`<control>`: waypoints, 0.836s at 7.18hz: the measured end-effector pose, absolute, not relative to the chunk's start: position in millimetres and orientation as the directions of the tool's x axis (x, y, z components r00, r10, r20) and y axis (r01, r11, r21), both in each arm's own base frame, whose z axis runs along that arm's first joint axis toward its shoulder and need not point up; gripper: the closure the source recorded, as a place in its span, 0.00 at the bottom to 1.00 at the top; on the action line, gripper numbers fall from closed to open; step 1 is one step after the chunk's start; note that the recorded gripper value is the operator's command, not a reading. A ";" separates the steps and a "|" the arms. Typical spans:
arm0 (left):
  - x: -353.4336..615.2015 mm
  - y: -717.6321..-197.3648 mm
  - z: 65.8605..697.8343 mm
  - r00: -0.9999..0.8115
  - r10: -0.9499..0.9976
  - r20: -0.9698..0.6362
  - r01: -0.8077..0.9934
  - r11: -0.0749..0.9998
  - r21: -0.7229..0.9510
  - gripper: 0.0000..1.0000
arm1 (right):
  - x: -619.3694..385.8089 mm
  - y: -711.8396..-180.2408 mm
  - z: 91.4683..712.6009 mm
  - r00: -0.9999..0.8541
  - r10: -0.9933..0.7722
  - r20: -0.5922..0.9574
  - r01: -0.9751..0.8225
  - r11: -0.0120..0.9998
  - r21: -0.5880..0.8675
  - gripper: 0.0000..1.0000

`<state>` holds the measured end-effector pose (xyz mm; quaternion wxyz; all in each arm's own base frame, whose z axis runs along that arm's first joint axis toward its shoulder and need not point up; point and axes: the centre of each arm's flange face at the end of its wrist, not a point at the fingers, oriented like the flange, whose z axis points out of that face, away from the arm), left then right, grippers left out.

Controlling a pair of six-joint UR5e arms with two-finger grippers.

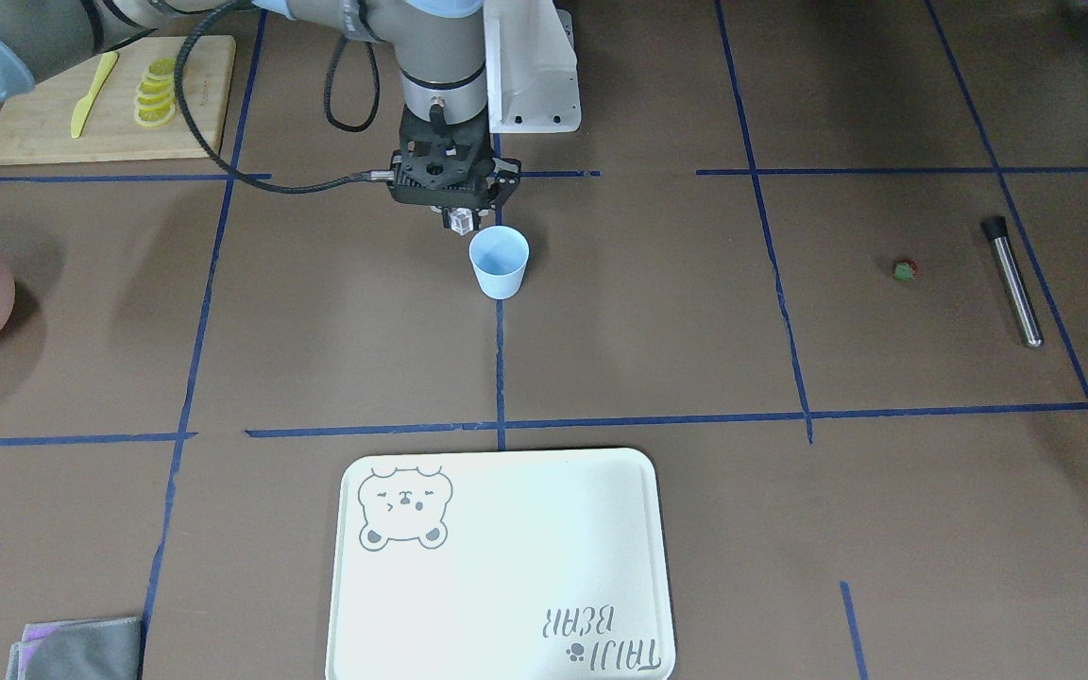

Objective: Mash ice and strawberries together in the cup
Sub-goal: 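Open the right gripper above the cup to drop the ice cube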

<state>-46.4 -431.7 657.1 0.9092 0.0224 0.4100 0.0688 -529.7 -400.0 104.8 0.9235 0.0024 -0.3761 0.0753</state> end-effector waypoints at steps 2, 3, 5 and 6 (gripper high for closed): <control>-46.4 -431.6 657.4 0.654 0.143 -0.743 -0.107 0.990 0.096 0.00 | -565.9 -395.6 104.4 0.713 0.144 0.687 -0.147 0.988 -0.055 1.00; -46.4 -431.6 657.4 0.654 0.143 -0.743 -0.107 0.990 0.096 0.00 | -581.9 -395.2 115.0 0.720 0.140 0.680 -0.147 0.988 -0.048 1.00; -46.4 -431.6 657.5 0.654 0.143 -0.743 -0.107 0.990 0.096 0.00 | -595.0 -394.3 129.0 0.728 0.135 0.672 -0.144 0.989 -0.043 0.14; -46.4 -431.6 657.5 0.654 0.143 -0.743 -0.107 0.990 0.096 0.00 | -595.3 -394.2 133.0 0.730 0.134 0.670 -0.143 0.989 -0.042 0.00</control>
